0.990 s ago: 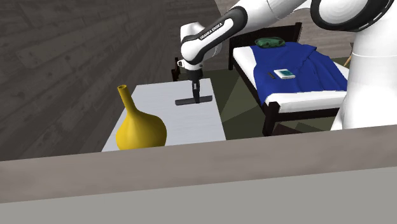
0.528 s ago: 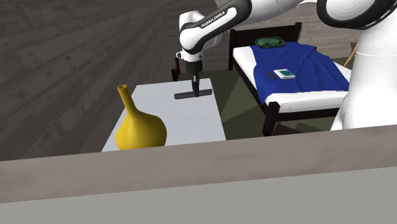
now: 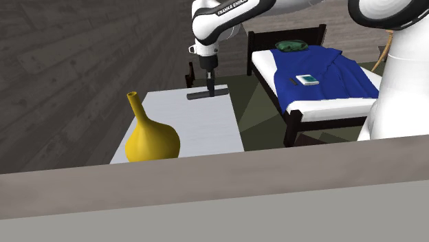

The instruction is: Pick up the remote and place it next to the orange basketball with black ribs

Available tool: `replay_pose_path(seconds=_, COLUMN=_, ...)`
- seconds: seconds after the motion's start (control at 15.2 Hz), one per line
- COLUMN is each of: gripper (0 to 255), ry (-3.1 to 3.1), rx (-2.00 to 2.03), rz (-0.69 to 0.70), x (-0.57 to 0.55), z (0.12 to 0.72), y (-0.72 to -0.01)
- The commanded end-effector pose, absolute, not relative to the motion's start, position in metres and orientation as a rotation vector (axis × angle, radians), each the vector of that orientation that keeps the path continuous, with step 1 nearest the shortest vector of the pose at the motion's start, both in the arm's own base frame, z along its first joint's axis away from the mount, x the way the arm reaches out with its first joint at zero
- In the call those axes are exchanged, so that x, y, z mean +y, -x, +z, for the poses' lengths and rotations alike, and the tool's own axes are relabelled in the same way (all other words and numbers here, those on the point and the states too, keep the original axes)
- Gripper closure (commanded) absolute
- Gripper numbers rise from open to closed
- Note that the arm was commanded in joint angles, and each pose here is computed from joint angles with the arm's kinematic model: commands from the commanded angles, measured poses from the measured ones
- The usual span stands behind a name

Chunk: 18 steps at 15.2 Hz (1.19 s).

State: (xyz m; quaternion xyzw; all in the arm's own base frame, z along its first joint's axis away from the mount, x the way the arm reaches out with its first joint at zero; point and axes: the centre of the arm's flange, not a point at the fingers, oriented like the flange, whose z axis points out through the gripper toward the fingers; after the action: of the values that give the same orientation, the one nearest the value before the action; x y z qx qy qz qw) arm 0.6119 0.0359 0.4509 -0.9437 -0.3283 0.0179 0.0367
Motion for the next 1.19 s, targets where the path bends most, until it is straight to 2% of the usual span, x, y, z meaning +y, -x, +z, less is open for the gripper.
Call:
replay_pose_path(seconds=0.0, gripper=255, ry=2.897, rx=-1.008, rz=0.055, x=0.037, z=0.462, y=-0.611)
replay_pose_path(seconds=1.12, gripper=255, ry=2.897, rx=-1.008, rz=0.055, x=0.037, z=0.552, y=-0.611)
